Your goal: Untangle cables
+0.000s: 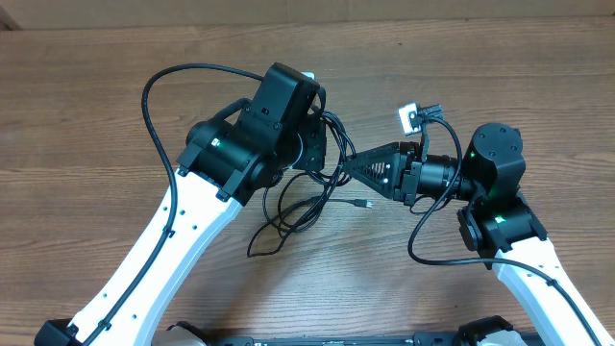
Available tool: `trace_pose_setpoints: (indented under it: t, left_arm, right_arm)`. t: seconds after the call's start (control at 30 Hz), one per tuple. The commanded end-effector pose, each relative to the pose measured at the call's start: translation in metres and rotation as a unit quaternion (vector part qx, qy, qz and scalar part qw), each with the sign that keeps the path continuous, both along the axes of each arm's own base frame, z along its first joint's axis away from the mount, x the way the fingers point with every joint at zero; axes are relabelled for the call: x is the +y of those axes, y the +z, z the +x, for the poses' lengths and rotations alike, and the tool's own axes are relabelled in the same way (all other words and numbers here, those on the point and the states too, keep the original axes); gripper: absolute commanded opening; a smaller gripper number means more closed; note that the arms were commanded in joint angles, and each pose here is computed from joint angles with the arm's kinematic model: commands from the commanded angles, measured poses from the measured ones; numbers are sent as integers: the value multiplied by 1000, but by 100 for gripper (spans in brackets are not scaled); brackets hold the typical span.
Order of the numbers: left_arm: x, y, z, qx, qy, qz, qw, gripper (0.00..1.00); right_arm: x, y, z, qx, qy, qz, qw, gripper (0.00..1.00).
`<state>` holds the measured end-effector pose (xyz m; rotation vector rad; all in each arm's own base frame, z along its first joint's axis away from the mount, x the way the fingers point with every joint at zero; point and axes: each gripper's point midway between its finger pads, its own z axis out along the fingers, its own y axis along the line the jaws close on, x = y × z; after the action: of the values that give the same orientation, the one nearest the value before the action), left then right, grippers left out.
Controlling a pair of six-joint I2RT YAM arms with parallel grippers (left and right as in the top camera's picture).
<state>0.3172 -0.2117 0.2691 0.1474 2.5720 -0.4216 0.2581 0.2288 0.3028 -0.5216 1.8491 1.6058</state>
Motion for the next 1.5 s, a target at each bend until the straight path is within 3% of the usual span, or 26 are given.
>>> trace_pose_setpoints:
  t: [0.0,0.47,0.57,0.6,0.8,1.07,1.23,1.27,1.33,1.4,1.47]
  left_arm:
    - [-2,2,4,1,10,-11,1000,4]
    - [-30,6,-11,5,-35,-38,999,4]
    - [-29,6,-10,4,-35,-35,999,4]
    - [-27,6,-9,2,-31,-32,999,4]
    - [19,-6,2,19,67,14,998,4]
    - [62,-13,12,67,212,-24,975,4]
    - [68,-14,12,78,243,-34,966,4]
    - [68,-14,12,78,243,-35,966,4]
    - [68,-14,12,78,243,-35,966,4]
    - [67,-14,12,78,242,-34,966,4]
    - [68,-14,12,77,240,-33,967,4]
  right_arm:
    - [4,10,-10,-20,28,9,999,24]
    - [4,10,-9,-22,24,9,999,24]
    - [4,10,-9,-21,24,9,999,6]
    - [4,10,-9,-21,24,9,999,4]
    - [1,10,-6,-21,18,9,1000,4]
    - [-3,10,-2,-22,9,8,1000,4]
    - [-11,-3,13,15,-38,-7,999,4]
    - [-11,-7,14,25,-44,-10,999,7]
    - [-12,-11,16,35,-51,-15,998,29]
    - [-12,-12,16,38,-53,-16,998,41]
    - [-13,-12,17,39,-55,-17,998,61]
